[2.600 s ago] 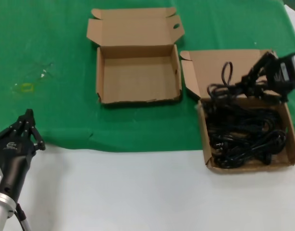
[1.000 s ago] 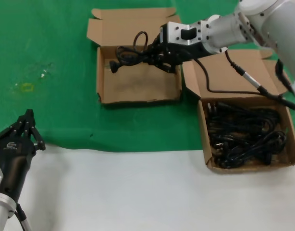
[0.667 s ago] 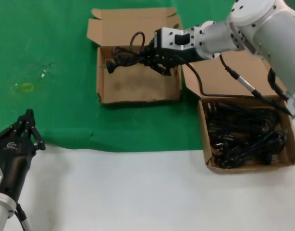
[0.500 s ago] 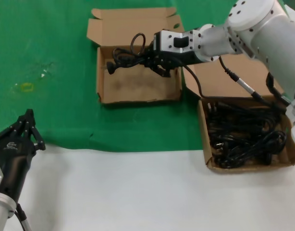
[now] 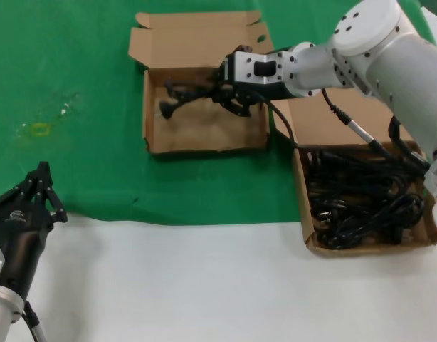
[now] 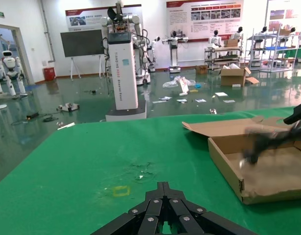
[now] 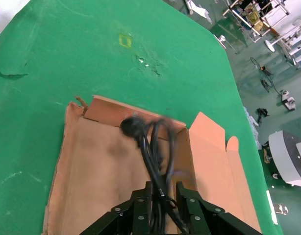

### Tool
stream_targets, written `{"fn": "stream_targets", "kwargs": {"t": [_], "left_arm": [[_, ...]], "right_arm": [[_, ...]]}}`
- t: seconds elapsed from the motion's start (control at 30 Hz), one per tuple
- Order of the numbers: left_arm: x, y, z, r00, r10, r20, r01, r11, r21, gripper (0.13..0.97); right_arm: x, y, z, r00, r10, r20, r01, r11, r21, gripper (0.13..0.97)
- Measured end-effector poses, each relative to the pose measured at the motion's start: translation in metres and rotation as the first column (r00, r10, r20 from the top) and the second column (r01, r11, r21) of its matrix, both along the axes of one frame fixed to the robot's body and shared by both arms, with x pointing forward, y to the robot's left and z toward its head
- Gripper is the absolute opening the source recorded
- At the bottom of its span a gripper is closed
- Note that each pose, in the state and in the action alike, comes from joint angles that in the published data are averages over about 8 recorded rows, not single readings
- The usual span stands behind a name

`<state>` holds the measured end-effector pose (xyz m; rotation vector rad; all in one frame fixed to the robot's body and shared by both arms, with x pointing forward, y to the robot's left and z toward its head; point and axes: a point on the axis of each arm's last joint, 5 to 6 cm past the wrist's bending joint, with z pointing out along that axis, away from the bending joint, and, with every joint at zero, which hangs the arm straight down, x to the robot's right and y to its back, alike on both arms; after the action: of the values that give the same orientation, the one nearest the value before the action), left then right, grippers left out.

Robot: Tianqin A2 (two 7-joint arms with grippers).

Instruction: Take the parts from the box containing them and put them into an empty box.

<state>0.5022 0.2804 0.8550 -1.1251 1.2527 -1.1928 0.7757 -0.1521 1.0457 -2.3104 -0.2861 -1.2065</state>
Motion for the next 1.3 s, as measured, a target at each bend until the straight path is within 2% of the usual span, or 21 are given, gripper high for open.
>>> {"fn": "stream_targets", "kwargs": {"t": [0.27,0.57,0.83,0.97,1.07,1.23,1.3], "left_arm": [[0.0,0.0,0.0,1.0,0.0,0.0,0.0,1.0,0.0,0.144],[0.0,0.0,0.0,1.0,0.0,0.0,0.0,1.0,0.0,0.144],[0.0,0.0,0.0,1.0,0.0,0.0,0.0,1.0,0.0,0.149],[0.0,0.0,0.0,1.0,0.0,0.0,0.0,1.0,0.0,0.161],[0.0,0.0,0.0,1.0,0.0,0.0,0.0,1.0,0.0,0.167],[0.0,0.0,0.0,1.0,0.0,0.0,0.0,1.0,0.0,0.226],[0.0,0.0,0.0,1.0,0.0,0.0,0.0,1.0,0.0,0.25]], "right_arm": [[0.0,0.001,-0.004,1.0,-0.002,0.009,0.002,1.0,-0.008,0.269],[0.0,-0.002,-0.008,1.0,-0.008,0.01,0.008,1.0,-0.009,0.395],[0.0,-0.002,-0.008,1.0,-0.008,0.01,0.008,1.0,-0.008,0.592],[0.0,-0.002,-0.009,1.0,-0.008,0.01,0.008,1.0,-0.007,0.592],[-0.001,0.0,-0.014,1.0,-0.007,0.003,0.007,1.0,0.007,0.666],[-0.007,0.008,-0.036,1.0,-0.003,-0.025,0.005,0.998,0.066,0.788],[-0.01,0.012,-0.047,0.999,-0.002,-0.039,0.006,0.995,0.099,0.804]]}}
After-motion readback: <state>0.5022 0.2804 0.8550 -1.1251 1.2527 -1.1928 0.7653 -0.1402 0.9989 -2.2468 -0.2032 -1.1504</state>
